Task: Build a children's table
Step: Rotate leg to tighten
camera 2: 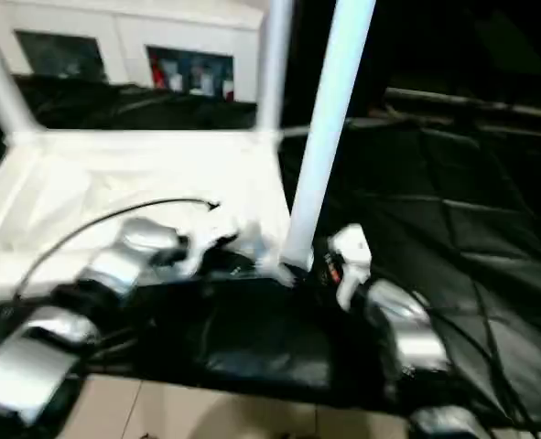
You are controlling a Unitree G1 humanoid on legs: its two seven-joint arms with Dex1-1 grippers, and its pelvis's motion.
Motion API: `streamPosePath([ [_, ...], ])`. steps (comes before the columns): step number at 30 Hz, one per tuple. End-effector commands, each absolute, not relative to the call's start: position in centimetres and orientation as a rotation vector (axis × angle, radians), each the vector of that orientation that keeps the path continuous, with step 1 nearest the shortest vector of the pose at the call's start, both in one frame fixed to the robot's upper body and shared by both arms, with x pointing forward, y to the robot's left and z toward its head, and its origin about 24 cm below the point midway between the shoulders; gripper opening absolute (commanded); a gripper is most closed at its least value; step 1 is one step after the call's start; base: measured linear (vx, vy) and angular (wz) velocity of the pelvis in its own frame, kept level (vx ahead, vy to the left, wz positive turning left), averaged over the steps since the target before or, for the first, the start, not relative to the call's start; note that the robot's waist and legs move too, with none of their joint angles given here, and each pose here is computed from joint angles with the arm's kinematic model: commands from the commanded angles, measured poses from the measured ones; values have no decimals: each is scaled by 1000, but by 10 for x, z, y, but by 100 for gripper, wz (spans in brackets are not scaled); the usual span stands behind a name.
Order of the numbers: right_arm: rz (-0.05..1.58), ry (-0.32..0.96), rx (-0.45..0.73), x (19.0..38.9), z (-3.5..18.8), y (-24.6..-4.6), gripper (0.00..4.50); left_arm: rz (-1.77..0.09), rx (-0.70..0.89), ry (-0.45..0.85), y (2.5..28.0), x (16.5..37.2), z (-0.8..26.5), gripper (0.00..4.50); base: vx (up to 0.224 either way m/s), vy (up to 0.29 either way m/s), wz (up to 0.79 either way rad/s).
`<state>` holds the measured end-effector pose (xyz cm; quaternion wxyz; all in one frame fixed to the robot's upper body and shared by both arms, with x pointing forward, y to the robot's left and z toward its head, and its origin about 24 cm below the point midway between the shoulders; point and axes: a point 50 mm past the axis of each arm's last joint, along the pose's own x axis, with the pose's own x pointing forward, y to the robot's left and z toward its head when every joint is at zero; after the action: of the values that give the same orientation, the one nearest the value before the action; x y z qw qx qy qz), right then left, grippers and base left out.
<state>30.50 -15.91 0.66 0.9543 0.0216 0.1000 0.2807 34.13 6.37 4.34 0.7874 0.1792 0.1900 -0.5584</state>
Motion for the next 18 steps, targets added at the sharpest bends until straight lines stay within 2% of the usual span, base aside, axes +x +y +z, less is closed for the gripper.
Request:
streamPosePath([
  [1, 416, 347, 29, 304, -17, -154, 266, -1215, 352, 396, 35, 335, 39, 0, 0, 0, 0],
  [3, 364, 364, 40, 307, -18, -151, 266, -1206, 359, 395, 29, 334, 38, 0, 0, 0, 0],
  [4, 333, 370, 61, 311, -18, -141, 266, -1223, 375, 398, 21, 330, 36, 0, 0, 0, 0],
  [6, 389, 328, 38, 316, -11, -123, 266, -1270, 384, 407, 14, 325, 34, 0, 0, 0, 0],
  [8, 449, 279, 2, 317, -5, -114, 336, -1297, 402, 421, 14, 323, 31, 0, 0, 0, 0],
  [9, 464, 264, 1, 317, -3, -112, 336, -1303, 410, 426, 15, 323, 30, 0, 0, 0, 0],
  [11, 499, 233, 10, 318, 2, -111, 342, -1310, 426, 442, 19, 323, 29, 0, 0, 0, 0],
  [14, 542, 205, -18, 318, 7, -116, 380, -1311, 433, 454, 25, 325, 29, 0, 0, 0, 0],
  [18, 739, 179, -76, 307, 14, -136, 383, -1369, 456, 467, 42, 329, 33, 0, 29, 1, 2],
])
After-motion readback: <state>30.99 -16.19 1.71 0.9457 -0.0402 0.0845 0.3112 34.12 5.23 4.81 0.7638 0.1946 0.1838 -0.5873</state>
